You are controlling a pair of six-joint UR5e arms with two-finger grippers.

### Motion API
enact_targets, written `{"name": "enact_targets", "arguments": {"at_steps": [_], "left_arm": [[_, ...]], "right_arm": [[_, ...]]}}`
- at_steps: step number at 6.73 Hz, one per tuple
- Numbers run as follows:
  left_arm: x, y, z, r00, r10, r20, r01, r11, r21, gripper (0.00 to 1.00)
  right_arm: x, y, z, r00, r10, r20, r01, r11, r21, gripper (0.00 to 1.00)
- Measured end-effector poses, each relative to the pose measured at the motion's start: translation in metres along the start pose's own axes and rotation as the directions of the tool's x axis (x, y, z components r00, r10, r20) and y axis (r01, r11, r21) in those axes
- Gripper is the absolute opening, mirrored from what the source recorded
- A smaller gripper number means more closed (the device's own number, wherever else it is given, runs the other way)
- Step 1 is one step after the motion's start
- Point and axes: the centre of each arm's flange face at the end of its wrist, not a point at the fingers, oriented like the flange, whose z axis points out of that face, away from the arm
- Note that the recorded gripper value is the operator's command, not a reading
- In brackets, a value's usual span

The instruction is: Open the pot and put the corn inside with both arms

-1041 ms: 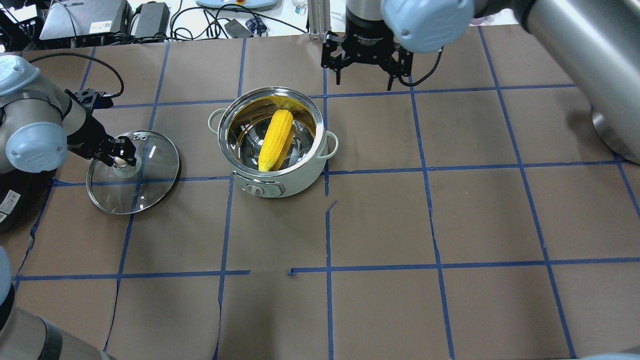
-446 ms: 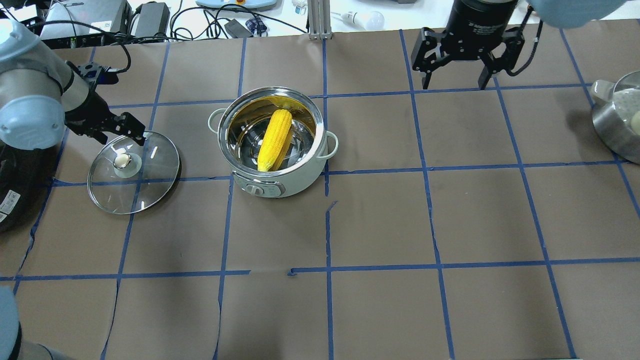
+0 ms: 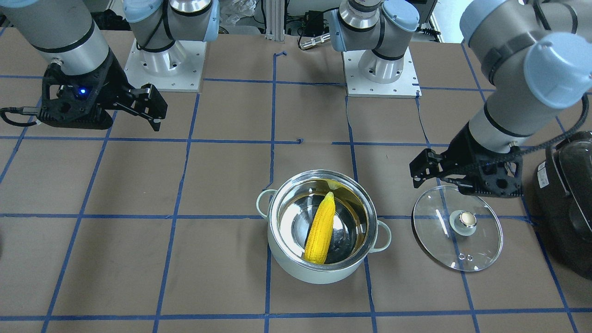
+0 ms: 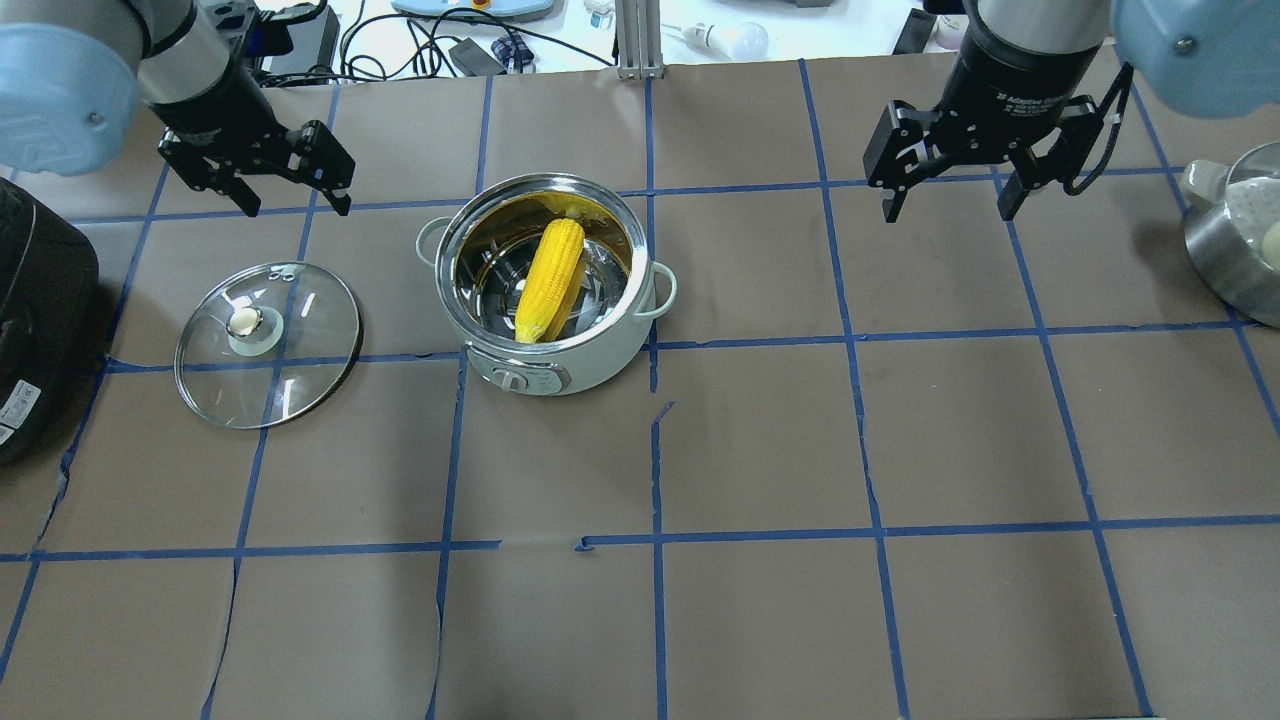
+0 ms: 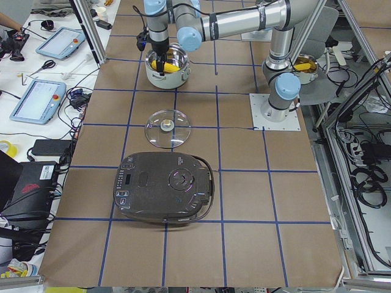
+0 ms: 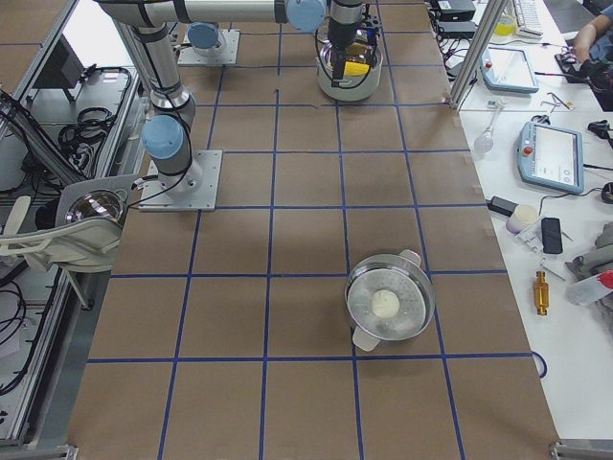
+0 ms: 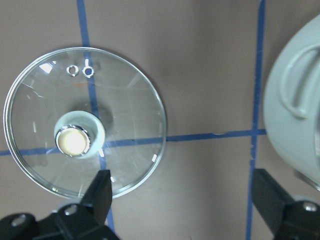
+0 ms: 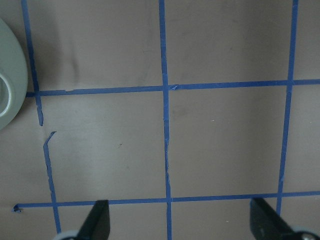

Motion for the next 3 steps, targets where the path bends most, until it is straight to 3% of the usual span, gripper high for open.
{"name": "enact_targets", "arguments": {"at_steps": [3], "left_arm": [[0.062,0.046,-0.059,1.0,0.026,0.003,-0.026,0.999,0.035,1.0]], "right_arm": [[0.001,0.01,-0.001,1.0,0.003,0.005,-0.003,1.0,-0.015,1.0]]}}
